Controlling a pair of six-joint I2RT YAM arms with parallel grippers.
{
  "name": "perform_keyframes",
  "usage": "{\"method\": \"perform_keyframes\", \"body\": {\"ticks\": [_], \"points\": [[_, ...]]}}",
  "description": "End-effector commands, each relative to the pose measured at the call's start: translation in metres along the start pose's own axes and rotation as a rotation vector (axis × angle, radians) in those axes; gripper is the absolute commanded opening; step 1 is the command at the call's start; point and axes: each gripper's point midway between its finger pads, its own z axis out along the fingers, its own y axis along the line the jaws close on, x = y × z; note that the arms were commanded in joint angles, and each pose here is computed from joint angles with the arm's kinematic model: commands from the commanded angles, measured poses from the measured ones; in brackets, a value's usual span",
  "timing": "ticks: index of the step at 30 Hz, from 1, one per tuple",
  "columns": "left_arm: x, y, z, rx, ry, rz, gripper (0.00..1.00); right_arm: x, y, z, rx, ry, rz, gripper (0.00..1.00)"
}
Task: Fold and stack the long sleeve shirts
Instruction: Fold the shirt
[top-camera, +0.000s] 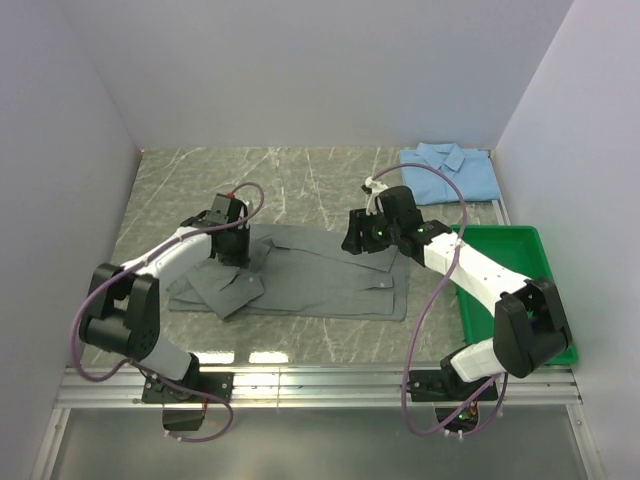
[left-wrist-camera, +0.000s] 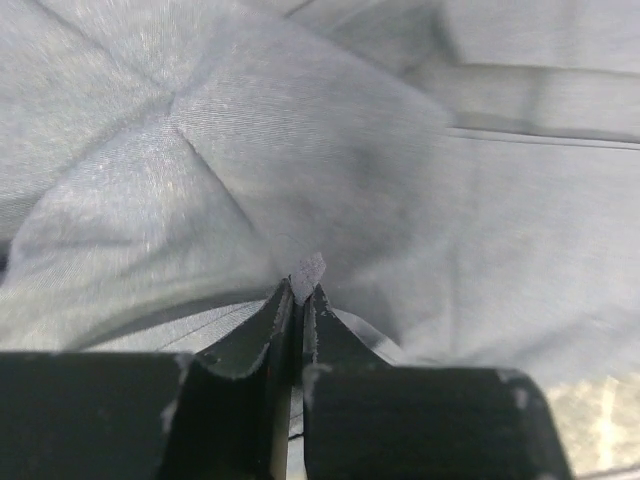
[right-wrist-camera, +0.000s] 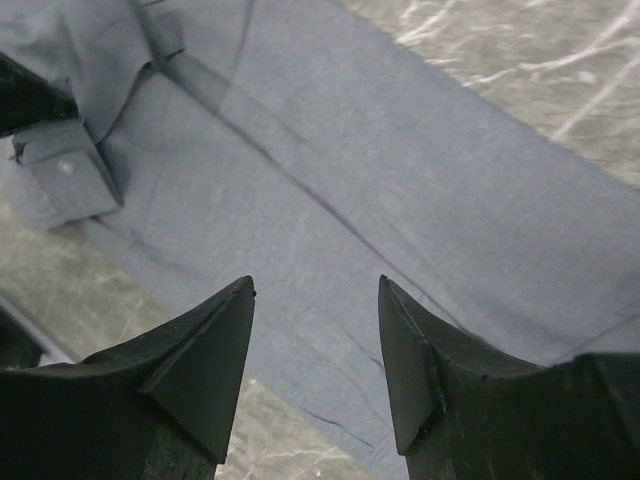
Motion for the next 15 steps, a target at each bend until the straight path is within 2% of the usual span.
{"method": "perform_keyframes", "body": {"ticks": [1, 8, 15], "points": [[-0.029, -0.022, -0.034, 0.102, -0.122, 0.015, 0.08, -0.023, 0.034, -0.005, -0.135, -0.045, -0.058, 0.60], [-0.062, -0.057, -0.084, 0.281, -0.290, 0.029, 0.07, -0.029, 0.100, -0.005, -0.380, -0.069, -0.117, 0.63], [-0.080, -0.069, -0.118, 0.352, -0.419, 0.030, 0.07, -0.039, 0.159, 0.005, -0.573, -0.083, -0.178, 0.64]]}}
